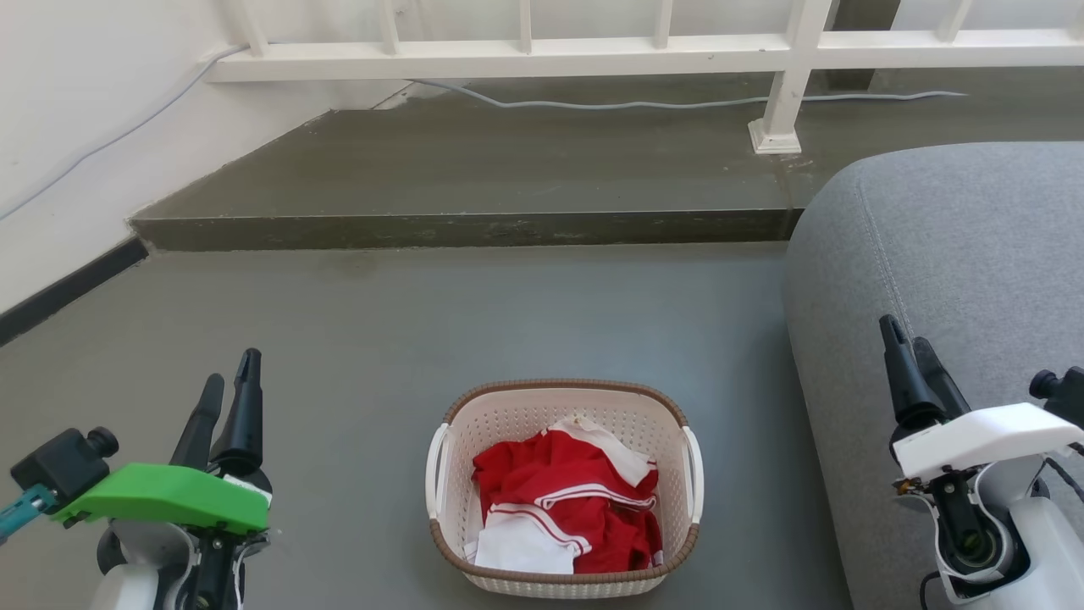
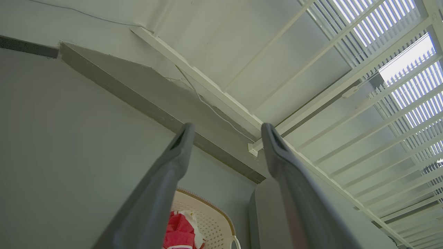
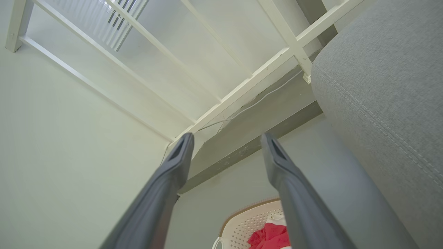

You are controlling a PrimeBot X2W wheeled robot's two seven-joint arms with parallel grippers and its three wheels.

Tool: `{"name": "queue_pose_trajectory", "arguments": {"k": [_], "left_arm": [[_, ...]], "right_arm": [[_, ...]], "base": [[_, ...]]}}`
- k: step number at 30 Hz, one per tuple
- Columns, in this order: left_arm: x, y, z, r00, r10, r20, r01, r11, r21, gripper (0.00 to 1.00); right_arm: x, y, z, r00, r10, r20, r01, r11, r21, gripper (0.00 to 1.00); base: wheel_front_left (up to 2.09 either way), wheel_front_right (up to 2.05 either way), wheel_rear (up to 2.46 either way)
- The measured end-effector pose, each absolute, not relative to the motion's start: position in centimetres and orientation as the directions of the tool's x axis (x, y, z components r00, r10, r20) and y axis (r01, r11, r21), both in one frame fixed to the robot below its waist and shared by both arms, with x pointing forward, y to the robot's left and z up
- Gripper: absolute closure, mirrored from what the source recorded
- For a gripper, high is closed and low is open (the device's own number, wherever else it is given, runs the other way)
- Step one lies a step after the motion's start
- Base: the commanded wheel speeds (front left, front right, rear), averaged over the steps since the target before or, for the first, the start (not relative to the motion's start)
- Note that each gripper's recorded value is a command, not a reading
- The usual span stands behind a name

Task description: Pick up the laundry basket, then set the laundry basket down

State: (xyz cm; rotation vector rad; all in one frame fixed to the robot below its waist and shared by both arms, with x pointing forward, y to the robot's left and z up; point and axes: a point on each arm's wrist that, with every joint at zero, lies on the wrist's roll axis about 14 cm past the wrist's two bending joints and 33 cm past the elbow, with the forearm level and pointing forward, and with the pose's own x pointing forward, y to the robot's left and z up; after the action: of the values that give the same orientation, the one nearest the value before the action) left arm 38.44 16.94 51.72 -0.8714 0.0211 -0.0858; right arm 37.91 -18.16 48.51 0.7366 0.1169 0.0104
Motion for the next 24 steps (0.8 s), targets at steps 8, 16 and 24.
{"name": "queue_pose_trajectory", "arguments": {"k": [8, 16, 24], "left_arm": [[38.3, 15.8, 51.7, 0.992, -0.128, 0.016, 0.109, 0.774, -0.624, 0.00], [38.2, 14.3, 52.4, 0.985, -0.164, 0.048, 0.165, 0.838, -0.520, 0.00], [38.0, 13.2, 52.5, 0.979, -0.193, 0.061, 0.200, 0.878, -0.436, 0.00]], "right_arm": [[37.8, -17.5, 48.3, 0.992, 0.063, -0.108, 0.007, 0.835, 0.551, 0.00], [37.6, -17.0, 48.3, 0.993, 0.072, -0.095, -0.022, 0.897, 0.442, 0.00], [37.5, -16.6, 48.3, 0.994, 0.074, -0.086, -0.039, 0.934, 0.356, 0.00]], "base": [[0.00, 0.00, 0.00], [0.00, 0.00, 0.00], [0.00, 0.00, 0.00]]}}
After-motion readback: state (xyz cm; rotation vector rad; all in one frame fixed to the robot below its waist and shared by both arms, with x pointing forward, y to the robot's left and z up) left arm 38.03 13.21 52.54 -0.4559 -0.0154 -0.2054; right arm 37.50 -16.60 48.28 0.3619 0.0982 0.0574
